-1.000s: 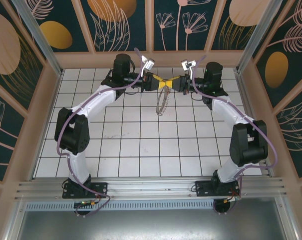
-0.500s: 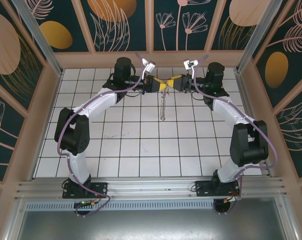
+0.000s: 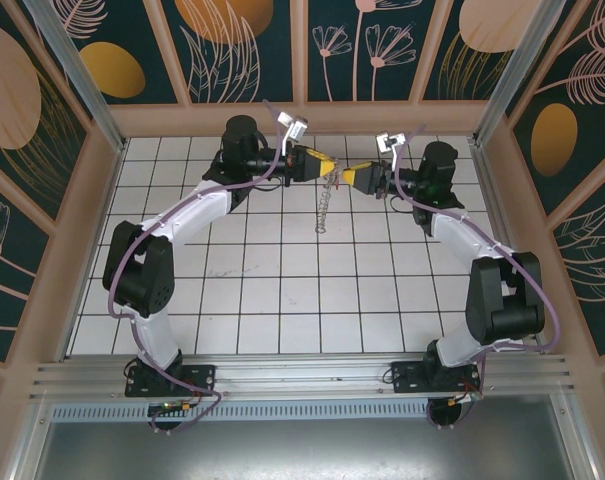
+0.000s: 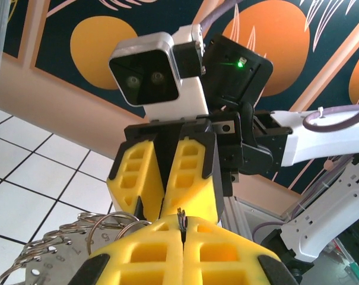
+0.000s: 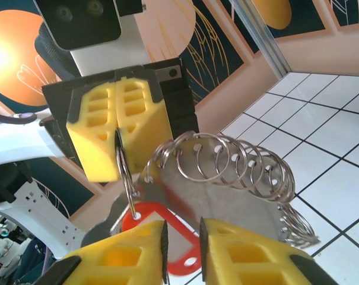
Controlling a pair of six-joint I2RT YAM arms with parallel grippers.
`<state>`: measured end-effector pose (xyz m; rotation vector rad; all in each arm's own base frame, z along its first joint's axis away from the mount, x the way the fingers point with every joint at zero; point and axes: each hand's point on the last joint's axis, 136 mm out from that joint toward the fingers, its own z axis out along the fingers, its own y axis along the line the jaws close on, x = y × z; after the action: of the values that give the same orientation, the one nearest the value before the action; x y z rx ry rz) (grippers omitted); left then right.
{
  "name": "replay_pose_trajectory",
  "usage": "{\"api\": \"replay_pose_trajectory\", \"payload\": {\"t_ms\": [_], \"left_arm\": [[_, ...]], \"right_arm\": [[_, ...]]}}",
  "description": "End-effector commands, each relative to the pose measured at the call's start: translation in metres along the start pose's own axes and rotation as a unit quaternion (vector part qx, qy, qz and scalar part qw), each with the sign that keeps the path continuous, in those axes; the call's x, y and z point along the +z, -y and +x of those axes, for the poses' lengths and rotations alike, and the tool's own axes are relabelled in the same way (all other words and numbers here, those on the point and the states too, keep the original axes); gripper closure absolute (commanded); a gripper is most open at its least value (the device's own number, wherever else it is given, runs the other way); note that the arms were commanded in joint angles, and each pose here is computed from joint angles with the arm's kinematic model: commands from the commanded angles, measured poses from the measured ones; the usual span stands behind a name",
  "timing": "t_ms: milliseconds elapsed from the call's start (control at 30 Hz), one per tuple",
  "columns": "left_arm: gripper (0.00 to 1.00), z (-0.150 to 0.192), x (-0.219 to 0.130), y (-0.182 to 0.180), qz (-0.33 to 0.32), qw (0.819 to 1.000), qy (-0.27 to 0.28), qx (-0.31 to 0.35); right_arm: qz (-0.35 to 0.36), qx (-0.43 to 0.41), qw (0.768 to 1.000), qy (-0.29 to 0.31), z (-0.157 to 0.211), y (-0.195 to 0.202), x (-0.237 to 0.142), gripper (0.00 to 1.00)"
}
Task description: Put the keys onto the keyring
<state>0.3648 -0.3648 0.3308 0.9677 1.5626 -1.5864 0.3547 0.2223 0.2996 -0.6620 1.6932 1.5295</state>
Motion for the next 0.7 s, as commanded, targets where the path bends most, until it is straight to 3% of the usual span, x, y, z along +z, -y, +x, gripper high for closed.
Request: {"api": "replay_pose_trajectory", "payload": {"t_ms": [0, 133, 667], "left_arm": [[1.00, -0.019, -0.004, 0.020, 0.011, 0.999, 0.018, 0.036], [1.00, -0.019, -0.004, 0.020, 0.011, 0.999, 0.018, 0.036], [1.00, -0.019, -0.004, 0.022, 0.014, 0.999, 0.017, 0.035]], "right_arm": [[-0.014, -0.041, 0.999, 0.013, -0.010, -0.021, -0.002, 0.77], [-0.015, -0.045, 0.999, 0.016, -0.012, -0.025, -0.003, 0.68], [-0.018, -0.058, 0.998, 0.027, -0.023, -0.034, -0.004, 0.68]]}}
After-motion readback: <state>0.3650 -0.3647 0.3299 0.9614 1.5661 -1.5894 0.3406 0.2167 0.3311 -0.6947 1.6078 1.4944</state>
